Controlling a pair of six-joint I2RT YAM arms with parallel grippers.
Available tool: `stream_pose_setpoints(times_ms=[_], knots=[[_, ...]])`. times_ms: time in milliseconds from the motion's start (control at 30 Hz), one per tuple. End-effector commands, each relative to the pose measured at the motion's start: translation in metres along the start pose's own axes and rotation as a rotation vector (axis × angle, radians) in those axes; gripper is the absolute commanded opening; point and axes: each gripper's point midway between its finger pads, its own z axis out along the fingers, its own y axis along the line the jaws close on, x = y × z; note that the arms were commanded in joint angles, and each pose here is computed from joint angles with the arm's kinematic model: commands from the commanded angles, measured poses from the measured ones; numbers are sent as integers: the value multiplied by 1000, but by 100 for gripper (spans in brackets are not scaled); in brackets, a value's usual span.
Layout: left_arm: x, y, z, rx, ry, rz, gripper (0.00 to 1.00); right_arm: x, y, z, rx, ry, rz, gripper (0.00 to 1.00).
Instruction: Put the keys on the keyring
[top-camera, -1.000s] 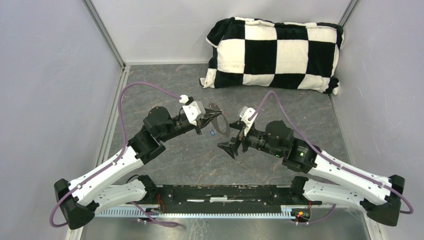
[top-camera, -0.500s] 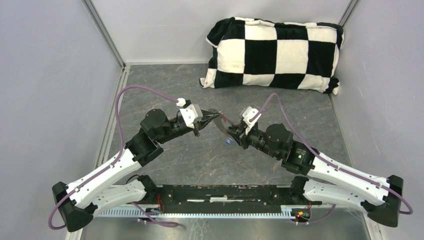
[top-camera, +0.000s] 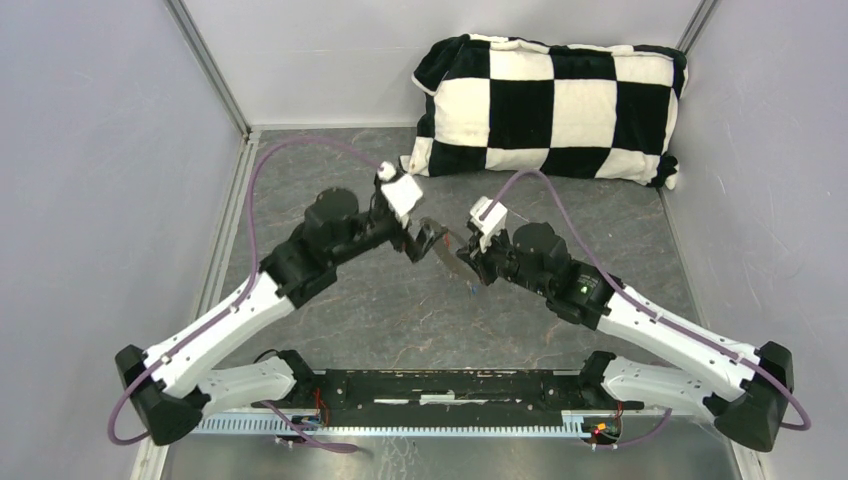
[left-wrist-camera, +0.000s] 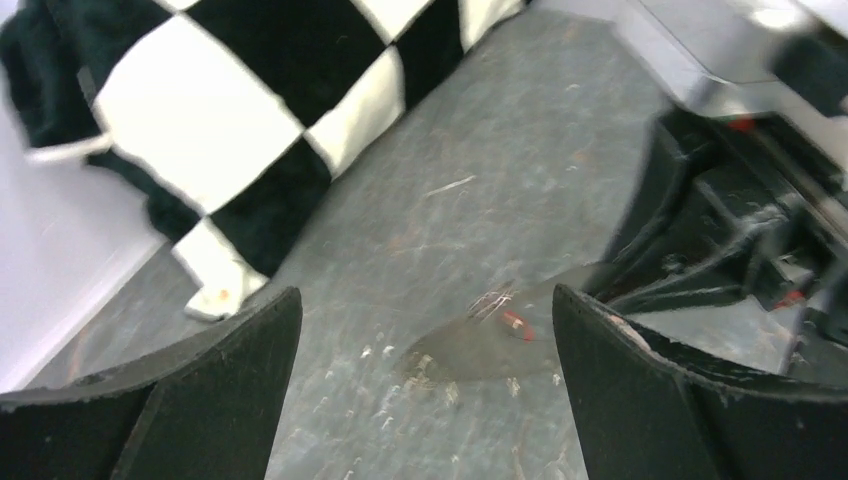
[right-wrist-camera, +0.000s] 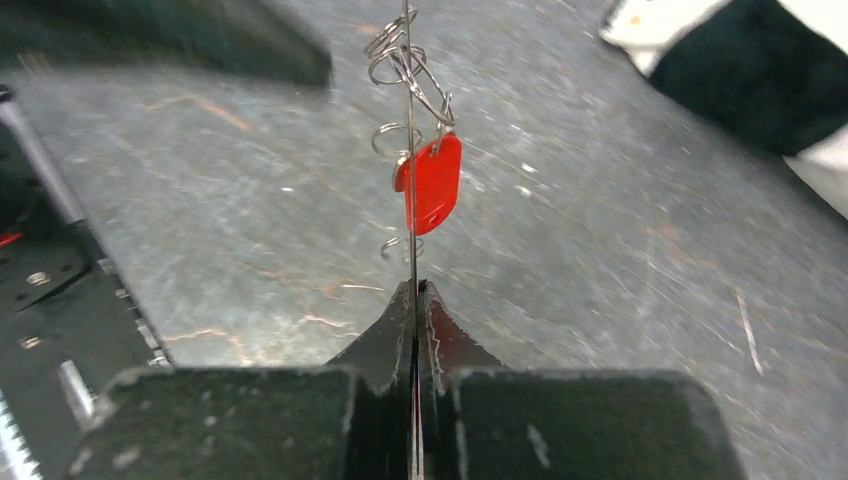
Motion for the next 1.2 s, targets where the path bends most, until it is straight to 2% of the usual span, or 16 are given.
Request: stream_pose_setpoints(times_ms=[0, 33, 67, 100, 167, 233, 400, 600, 733, 933, 1000, 1067, 1100, 1167], knots=[[28, 68, 4, -209, 286, -122, 100, 2, -51, 2, 114, 61, 17, 1], [37, 86, 2, -239, 361, -165, 100, 8, -67, 4, 155, 85, 29, 1], [58, 102, -6, -254, 487, -215, 100, 15, -75, 9, 150, 112, 35, 1], [61, 116, -2, -251, 531, -231, 100, 20, -86, 12, 167, 133, 46, 1], [88, 124, -14, -208, 724, -278, 100, 28, -111, 22, 224, 193, -2, 1], [104, 134, -23, -193, 825, -310, 100, 27, -130, 31, 276, 231, -54, 1], [119, 166, -44, -280, 842, -360, 100, 8, -166, 60, 365, 312, -213, 1], [144, 182, -68, -334, 890, -402, 100, 58, -178, 92, 475, 528, -446, 1], [157, 182, -77, -373, 887, -421, 100, 91, -162, 109, 520, 624, -580, 0], [169, 178, -86, -384, 904, -404, 100, 118, -105, 131, 489, 650, -706, 1], [172, 177, -88, -388, 910, -399, 100, 132, -87, 137, 464, 657, -702, 9], [175, 174, -89, -382, 918, -399, 100, 147, -69, 143, 432, 664, -678, 26], [177, 173, -90, -380, 923, -399, 100, 154, -60, 146, 416, 665, -665, 38], [181, 171, -91, -382, 925, -400, 100, 167, -39, 151, 355, 666, -630, 51]])
